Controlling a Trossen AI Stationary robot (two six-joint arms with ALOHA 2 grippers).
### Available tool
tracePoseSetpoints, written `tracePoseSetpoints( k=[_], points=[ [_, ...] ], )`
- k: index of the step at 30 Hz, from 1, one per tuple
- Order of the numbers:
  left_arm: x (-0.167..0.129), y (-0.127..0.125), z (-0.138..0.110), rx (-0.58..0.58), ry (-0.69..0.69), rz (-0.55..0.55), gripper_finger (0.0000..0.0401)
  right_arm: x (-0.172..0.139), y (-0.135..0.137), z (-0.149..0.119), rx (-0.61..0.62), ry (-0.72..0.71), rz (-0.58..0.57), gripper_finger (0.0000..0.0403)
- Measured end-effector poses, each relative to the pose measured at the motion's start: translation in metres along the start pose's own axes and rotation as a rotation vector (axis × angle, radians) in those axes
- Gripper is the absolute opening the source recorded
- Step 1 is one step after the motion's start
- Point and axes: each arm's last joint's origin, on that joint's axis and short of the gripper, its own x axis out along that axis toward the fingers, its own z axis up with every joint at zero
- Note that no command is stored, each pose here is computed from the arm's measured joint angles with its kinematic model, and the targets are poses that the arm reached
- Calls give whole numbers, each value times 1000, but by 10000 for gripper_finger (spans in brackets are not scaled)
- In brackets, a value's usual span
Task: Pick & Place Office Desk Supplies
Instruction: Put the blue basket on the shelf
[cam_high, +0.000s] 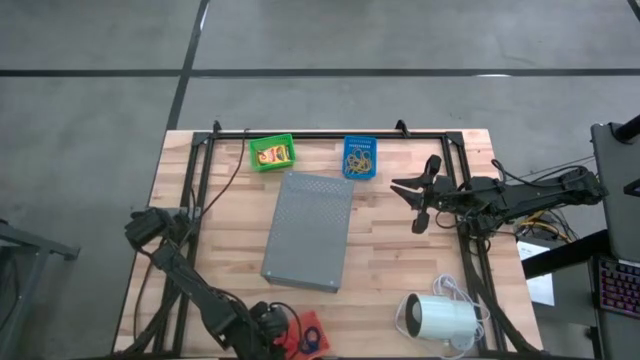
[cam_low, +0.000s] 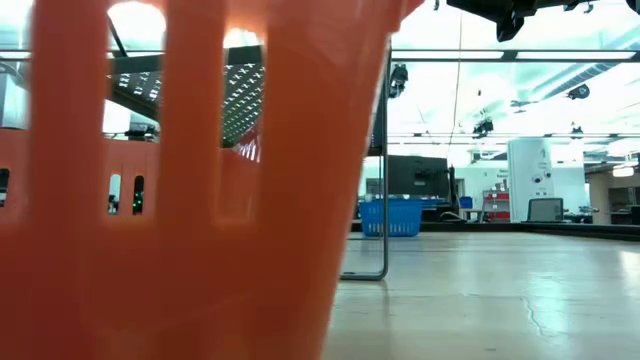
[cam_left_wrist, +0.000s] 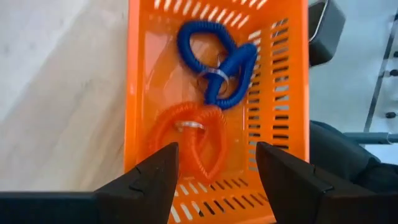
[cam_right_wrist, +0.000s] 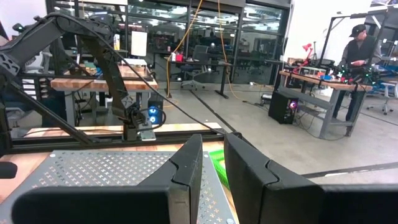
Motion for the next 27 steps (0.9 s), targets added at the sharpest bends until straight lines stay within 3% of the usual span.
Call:
tracePoseSetpoints(
  k=[7, 13, 20, 27],
  points=[
    [-15, -5, 8, 79, -119, -27, 221, 0, 0, 0, 0, 0, 0, 63],
    [-41, -18, 16, 258, -387, -48, 221, 0, 0, 0, 0, 0, 0, 63],
    [-63, -34, 1, 424, -655, -32, 221, 0, 0, 0, 0, 0, 0, 63],
    [-71, -39, -17, 552, -738, 8, 221, 0, 0, 0, 0, 0, 0, 63]
  ],
)
